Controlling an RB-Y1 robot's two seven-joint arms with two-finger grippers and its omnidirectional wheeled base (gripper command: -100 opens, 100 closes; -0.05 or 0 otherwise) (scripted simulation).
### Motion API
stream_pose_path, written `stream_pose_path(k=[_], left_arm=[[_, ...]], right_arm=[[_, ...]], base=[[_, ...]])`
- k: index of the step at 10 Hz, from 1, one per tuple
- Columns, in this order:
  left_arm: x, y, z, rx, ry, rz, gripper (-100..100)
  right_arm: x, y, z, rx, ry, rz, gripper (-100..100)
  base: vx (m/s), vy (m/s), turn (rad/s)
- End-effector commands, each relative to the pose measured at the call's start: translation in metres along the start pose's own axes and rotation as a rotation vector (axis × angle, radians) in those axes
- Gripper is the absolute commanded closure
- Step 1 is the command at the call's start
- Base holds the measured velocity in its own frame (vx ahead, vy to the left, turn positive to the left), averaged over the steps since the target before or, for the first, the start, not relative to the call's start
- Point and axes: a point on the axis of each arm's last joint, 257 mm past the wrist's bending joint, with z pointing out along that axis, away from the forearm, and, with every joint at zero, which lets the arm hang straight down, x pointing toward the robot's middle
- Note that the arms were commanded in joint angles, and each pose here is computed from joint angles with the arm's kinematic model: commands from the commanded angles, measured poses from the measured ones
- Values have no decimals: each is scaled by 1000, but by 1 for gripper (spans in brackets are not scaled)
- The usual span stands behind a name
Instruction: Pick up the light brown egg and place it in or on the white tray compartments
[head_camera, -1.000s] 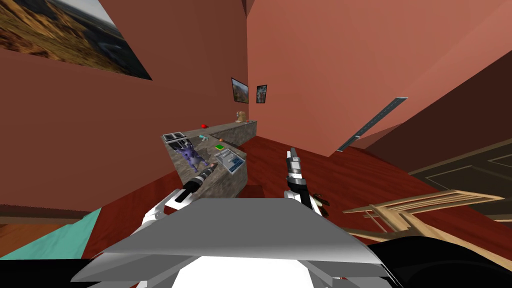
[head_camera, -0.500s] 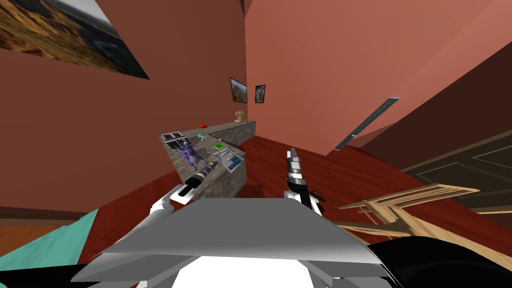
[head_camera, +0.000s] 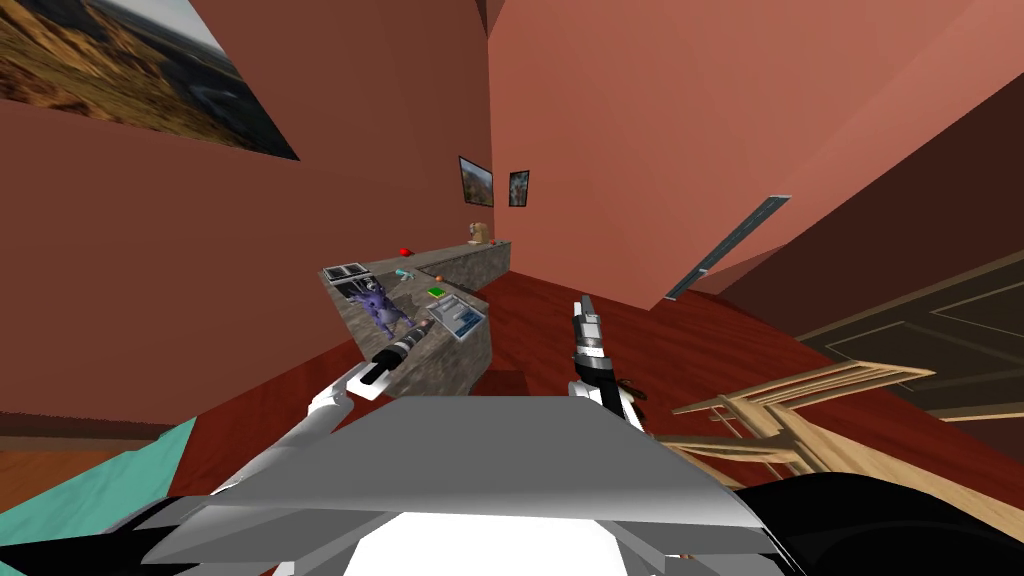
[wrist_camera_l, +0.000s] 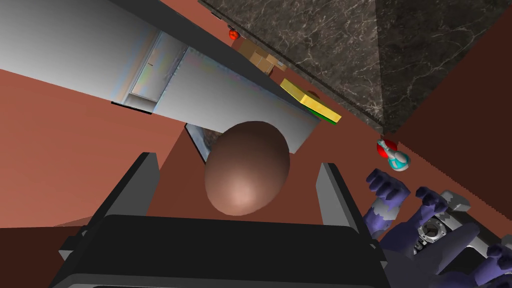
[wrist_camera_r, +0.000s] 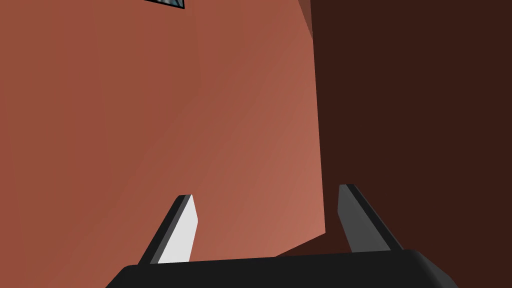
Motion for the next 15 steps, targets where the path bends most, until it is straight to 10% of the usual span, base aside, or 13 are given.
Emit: stream_pose_path(k=[1,15], left_arm=[[-11,-6,12,28,-13,3,-100],[-41,42,41,-51,-19,-13,-100]], right_arm=[[0,0,0,0,0,0,0],[0,0,0,0,0,0,0]], base=[[-49,-34,-44],[-35,-23,-17]])
